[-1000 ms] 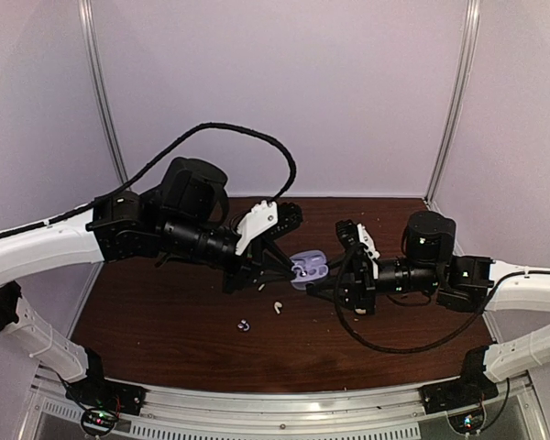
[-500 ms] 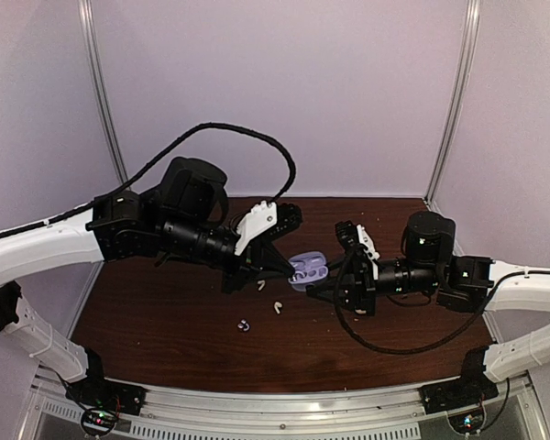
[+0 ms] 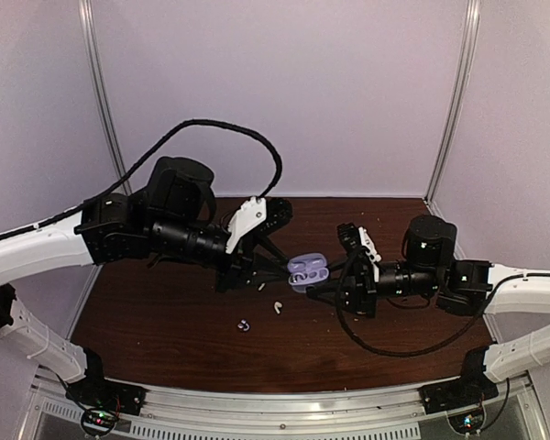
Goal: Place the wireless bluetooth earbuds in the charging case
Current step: Adjust the left earbud in the left side groove of the charging case.
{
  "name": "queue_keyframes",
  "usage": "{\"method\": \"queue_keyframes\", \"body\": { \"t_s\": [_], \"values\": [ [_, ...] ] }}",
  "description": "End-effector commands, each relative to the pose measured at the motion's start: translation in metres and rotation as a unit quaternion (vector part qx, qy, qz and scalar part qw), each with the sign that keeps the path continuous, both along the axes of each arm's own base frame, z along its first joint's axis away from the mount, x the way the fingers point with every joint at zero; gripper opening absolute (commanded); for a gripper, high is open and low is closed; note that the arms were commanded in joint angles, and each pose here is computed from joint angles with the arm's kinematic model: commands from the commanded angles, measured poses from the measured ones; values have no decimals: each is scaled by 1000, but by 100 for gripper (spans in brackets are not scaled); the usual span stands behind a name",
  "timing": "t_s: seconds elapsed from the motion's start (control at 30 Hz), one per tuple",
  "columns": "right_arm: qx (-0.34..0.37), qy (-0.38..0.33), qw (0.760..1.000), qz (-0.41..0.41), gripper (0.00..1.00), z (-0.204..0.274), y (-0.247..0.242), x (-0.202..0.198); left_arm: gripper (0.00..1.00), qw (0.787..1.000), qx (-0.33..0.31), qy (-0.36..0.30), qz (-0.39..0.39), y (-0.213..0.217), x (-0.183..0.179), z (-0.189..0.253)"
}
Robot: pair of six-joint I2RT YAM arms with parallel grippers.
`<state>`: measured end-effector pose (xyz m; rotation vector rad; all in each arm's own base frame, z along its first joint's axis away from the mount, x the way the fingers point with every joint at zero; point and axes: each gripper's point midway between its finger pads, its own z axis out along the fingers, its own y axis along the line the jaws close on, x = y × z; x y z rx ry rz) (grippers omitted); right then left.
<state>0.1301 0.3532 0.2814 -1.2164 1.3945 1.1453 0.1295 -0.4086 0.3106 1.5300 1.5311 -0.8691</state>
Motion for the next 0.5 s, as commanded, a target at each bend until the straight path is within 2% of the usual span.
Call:
{"method": "queue_keyframes", "body": {
  "t_s": [0.0,0.13,0.23,0.47],
  "values": [
    [23,12,1000,-11,0,0,-6,1,31,995,-88,-23,37,20,9,50],
    [34,19,999,-14,0,-1,-11,0,34,992,-95,-13,86,39,25,42],
    [41,25,999,-15,0,-1,-15,-2,34,989,-75,23,123,46,34,14],
    [55,20,998,-16,0,0,-27,-8,35,972,39,86,213,63,51,-89]
  ]
}}
